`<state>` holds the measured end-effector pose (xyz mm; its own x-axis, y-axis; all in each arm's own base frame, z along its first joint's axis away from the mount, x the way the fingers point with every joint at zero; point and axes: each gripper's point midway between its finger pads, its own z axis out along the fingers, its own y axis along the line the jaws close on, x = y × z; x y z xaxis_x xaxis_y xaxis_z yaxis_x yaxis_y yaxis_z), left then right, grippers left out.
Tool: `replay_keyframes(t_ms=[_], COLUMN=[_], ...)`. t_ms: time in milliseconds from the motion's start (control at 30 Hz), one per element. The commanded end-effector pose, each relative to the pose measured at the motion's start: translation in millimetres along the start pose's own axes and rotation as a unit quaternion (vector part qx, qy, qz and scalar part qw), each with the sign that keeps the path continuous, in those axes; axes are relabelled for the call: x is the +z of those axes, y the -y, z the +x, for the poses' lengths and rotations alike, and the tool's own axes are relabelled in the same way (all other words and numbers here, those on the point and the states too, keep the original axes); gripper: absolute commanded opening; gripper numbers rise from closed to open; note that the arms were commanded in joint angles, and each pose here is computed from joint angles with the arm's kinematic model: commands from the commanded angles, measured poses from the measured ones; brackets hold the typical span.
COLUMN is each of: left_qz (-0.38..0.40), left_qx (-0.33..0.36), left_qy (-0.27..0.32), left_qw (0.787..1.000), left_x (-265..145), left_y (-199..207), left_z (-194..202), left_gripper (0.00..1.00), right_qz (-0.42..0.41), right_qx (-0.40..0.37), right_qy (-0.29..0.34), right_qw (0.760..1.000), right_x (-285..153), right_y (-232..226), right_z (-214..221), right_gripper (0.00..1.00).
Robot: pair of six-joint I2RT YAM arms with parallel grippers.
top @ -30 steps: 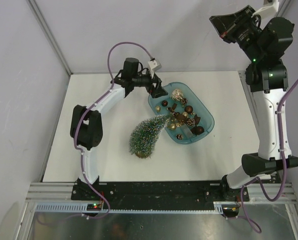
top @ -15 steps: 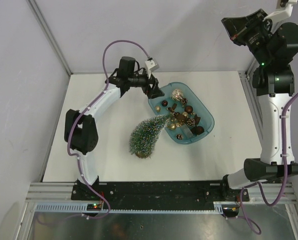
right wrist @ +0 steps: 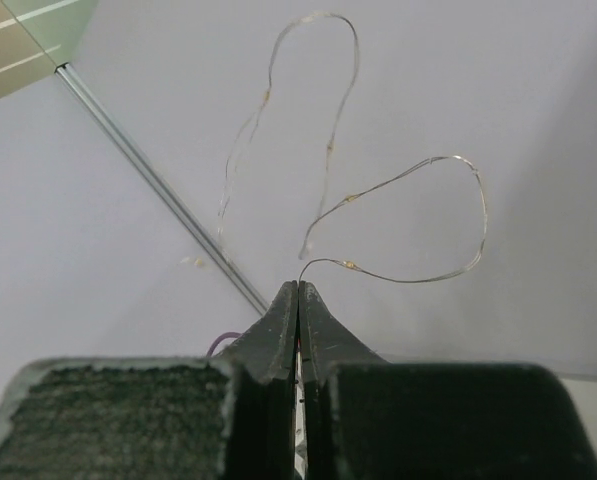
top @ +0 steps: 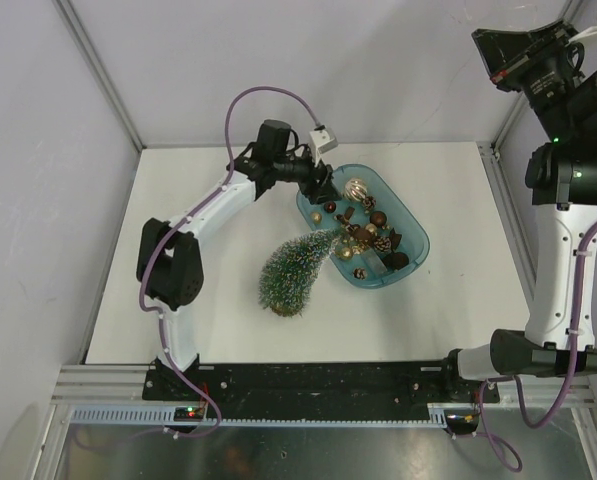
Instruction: Decorate the small christmas tree
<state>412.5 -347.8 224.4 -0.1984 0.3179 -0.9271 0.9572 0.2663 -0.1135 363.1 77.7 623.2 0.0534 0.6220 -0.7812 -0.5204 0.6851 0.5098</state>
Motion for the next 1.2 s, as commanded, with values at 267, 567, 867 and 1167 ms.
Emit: replay_keyframes(t_ms=[267, 567, 867, 1167], left_qz=[-0.037, -0.003, -0.016, -0.057], left_qx=[0.008, -0.009, -0.006, 0.01], left_qy=[0.003, -0.004, 0.004, 0.058], left_qw=[0.999, 1.0, 1.0, 0.997], left_x=[2.1, 6.7, 8.0, -25.3], left_y=[-9.7, 2.7, -5.5, -24.6], left_z=[-10.0, 6.0, -3.6, -62.7], left_gripper=[0.97, 0.68, 0.03, 0.0], right_qz=[-0.022, -0.017, -0.023, -0.03], right_qx=[-0.027, -0.029, -0.028, -0.031], right_qy=[0.038, 0.042, 0.039, 0.04], right_qw=[0.999, 0.999, 0.999, 0.998], right_x=[-20.7, -23.9, -25.7, -29.2], right_y=[-16.5, -14.4, -17.4, -23.6], right_z=[-35.3, -40.6, -40.6, -41.4], right_gripper=[0.0, 0.0, 0.0, 0.0])
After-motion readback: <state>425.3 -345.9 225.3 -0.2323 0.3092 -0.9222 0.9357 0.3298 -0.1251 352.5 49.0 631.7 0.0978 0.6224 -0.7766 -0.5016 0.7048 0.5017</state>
